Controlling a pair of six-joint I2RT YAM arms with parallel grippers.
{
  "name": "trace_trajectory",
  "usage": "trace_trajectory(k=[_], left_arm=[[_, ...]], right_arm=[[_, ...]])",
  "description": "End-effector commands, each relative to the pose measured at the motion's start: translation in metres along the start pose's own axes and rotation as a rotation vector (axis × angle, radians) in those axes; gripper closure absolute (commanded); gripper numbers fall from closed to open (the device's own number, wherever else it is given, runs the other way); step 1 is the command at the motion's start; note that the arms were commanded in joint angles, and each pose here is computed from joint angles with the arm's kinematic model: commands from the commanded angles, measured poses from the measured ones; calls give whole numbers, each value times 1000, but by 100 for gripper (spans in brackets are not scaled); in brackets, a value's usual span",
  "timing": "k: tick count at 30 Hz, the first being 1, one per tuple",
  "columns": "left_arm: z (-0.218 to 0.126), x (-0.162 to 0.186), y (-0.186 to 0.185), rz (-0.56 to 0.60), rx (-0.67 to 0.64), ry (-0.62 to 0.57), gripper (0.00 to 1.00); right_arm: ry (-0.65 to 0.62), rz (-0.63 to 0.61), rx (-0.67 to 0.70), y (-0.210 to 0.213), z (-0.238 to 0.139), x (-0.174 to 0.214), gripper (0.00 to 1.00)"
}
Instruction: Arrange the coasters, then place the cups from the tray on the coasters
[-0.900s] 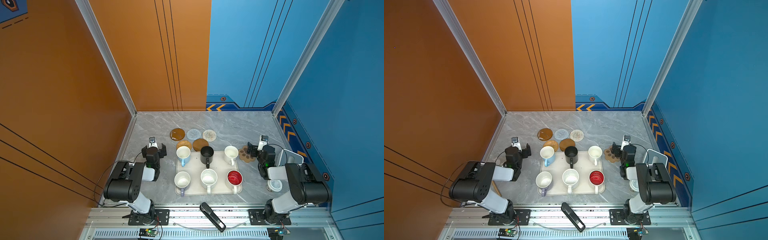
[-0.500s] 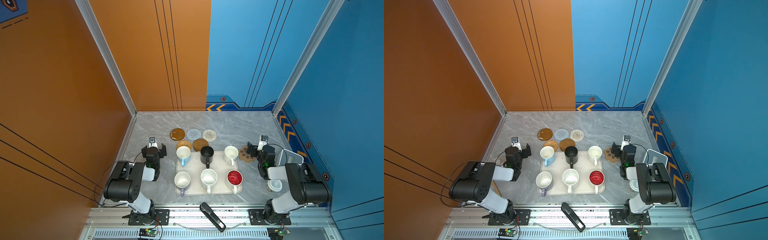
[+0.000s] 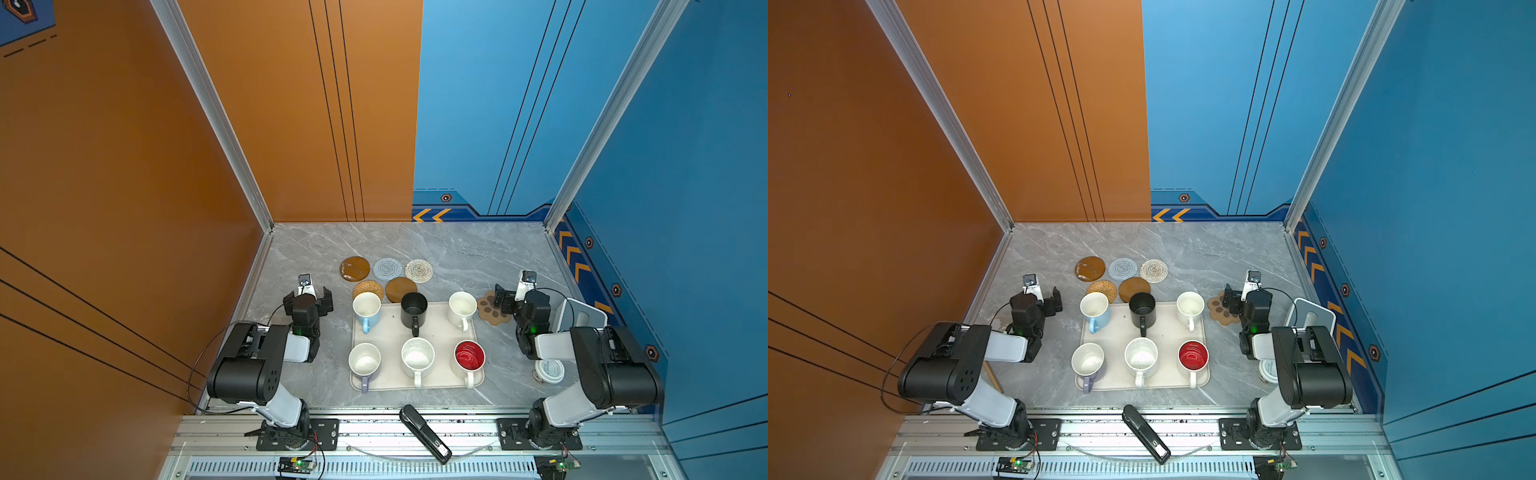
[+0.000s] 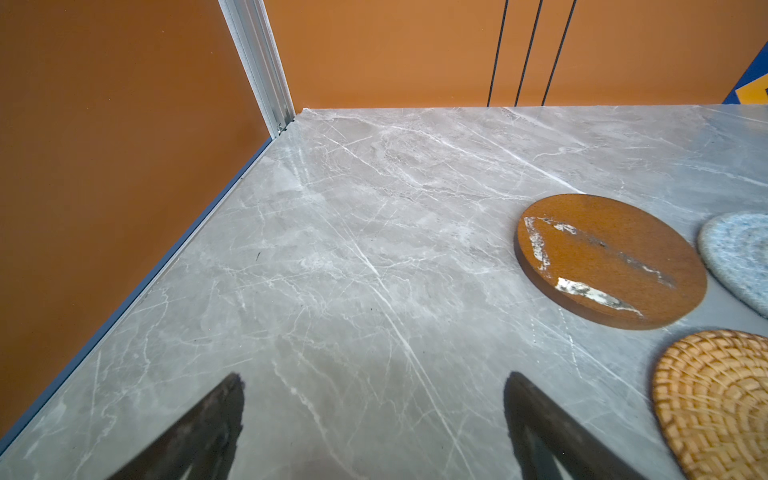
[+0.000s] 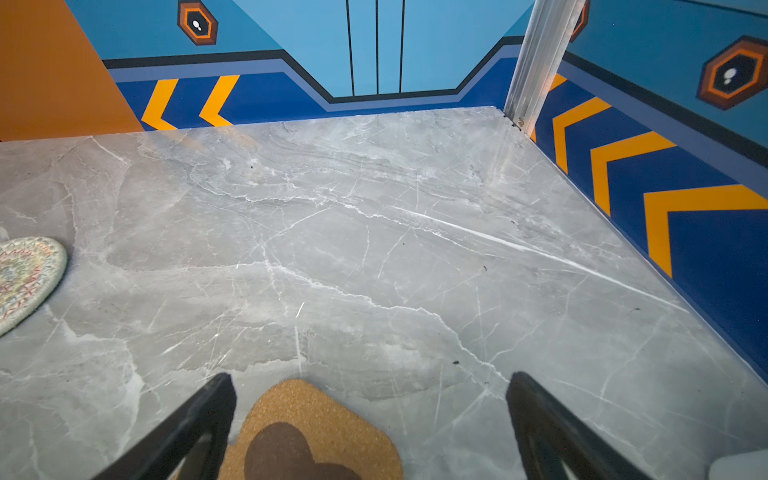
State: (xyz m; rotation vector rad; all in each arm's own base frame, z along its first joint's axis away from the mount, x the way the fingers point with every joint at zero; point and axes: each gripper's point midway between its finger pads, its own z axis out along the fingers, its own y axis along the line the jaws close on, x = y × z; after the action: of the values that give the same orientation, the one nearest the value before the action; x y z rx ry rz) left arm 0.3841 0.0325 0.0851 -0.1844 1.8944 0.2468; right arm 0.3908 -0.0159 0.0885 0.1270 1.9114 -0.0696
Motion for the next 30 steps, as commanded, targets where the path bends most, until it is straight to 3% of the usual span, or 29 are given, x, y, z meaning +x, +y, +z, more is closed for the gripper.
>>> trace_trajectory(k=[1,11,16,24,30], left_arm=[[1,-11,-1,5,-8,-21,2],[1,-11,-1,6,-8,-21,2],[-2,-17,2,5,-23,-12,2],[-11,-44,2,49,-56,10,4],[-26,-86,-3,14,-41,-42,7]], right_arm=[[-3,3,12,0,2,-5,0],[-5,2,11,0,2,-5,0],[15,18,86,-11,0,-16,0],[87,42,88,-9,-15,-52,0],[257,48,14,6,-32,-74,3]])
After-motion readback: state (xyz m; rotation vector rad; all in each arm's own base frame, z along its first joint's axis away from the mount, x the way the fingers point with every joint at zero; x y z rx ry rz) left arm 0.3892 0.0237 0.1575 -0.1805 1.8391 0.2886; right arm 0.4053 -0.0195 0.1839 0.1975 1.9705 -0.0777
